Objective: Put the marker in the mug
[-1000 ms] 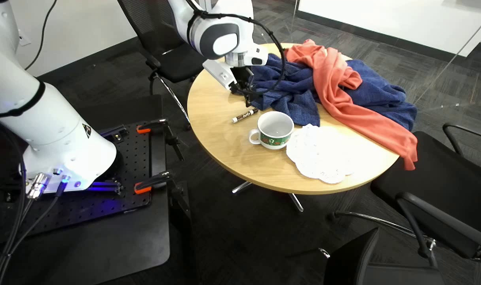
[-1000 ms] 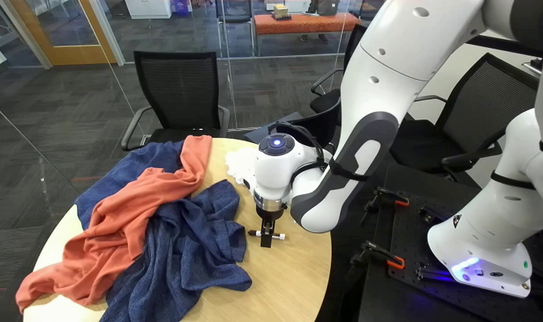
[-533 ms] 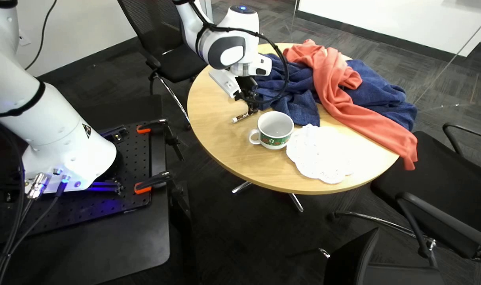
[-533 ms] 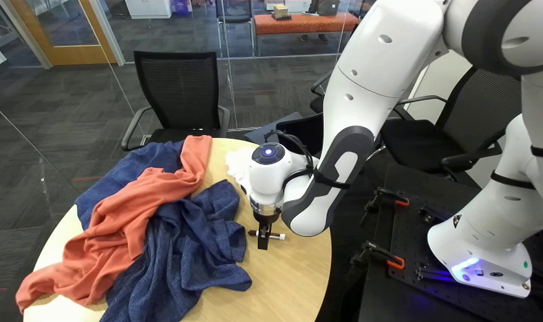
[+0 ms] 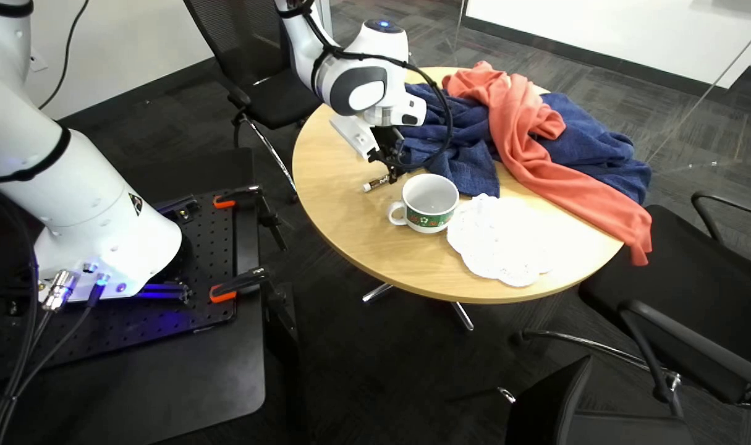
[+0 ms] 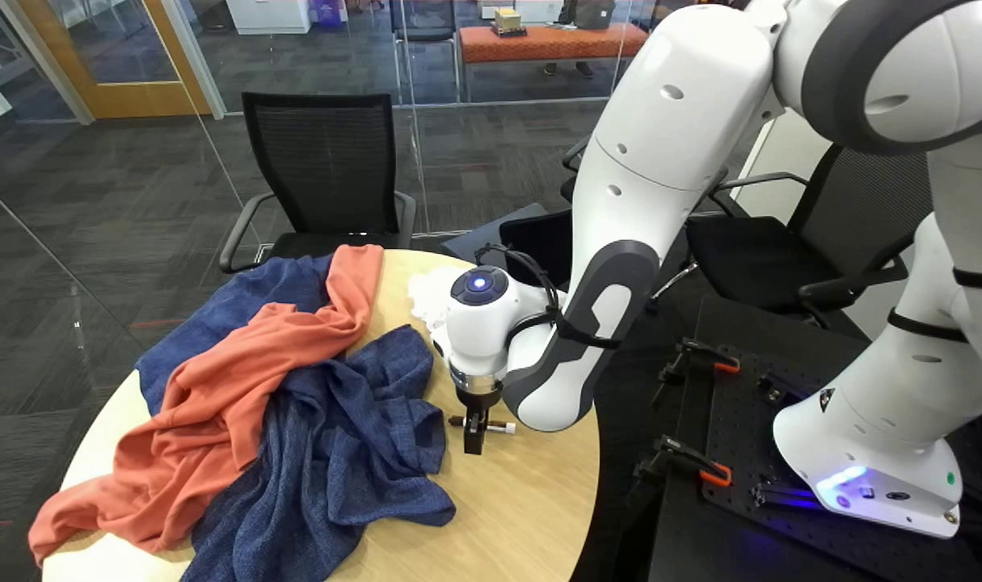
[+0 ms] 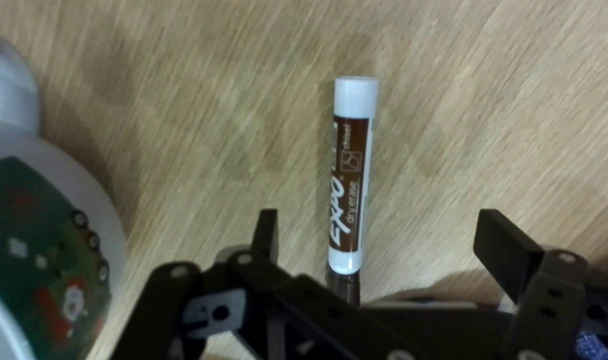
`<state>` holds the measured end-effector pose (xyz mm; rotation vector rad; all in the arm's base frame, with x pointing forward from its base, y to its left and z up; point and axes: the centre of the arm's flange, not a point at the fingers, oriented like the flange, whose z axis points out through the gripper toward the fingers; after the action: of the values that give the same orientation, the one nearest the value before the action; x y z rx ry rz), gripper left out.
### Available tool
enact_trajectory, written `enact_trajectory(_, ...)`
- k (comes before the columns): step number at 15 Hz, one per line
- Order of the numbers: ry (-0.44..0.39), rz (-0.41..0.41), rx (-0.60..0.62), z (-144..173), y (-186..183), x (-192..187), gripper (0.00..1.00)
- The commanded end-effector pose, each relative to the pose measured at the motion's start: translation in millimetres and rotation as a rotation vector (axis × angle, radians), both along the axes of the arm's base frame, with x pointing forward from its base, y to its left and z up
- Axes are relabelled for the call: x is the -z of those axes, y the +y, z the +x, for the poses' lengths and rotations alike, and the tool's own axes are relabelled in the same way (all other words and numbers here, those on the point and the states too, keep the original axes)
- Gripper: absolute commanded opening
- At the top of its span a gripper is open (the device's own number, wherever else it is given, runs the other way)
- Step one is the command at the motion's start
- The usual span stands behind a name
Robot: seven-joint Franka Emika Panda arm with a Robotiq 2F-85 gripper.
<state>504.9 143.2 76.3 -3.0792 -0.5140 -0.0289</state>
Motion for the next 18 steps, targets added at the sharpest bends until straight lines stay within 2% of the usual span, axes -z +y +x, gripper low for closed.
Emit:
enact_trajectory(1,0.006,-0.008,0.015,7,1,4,0.74)
enact_trajectory(10,0.002,-0.011,0.026,6,0,1,0.05)
enact_trajectory(11,-0.004,-0.010,0.028,5,0,-4,0.01)
enact_trajectory(13,-0.016,0.000,0.039,3,1,-19,0.05)
enact_trajectory(18,-0.074,0.005,0.077,4,2,-83,0.05)
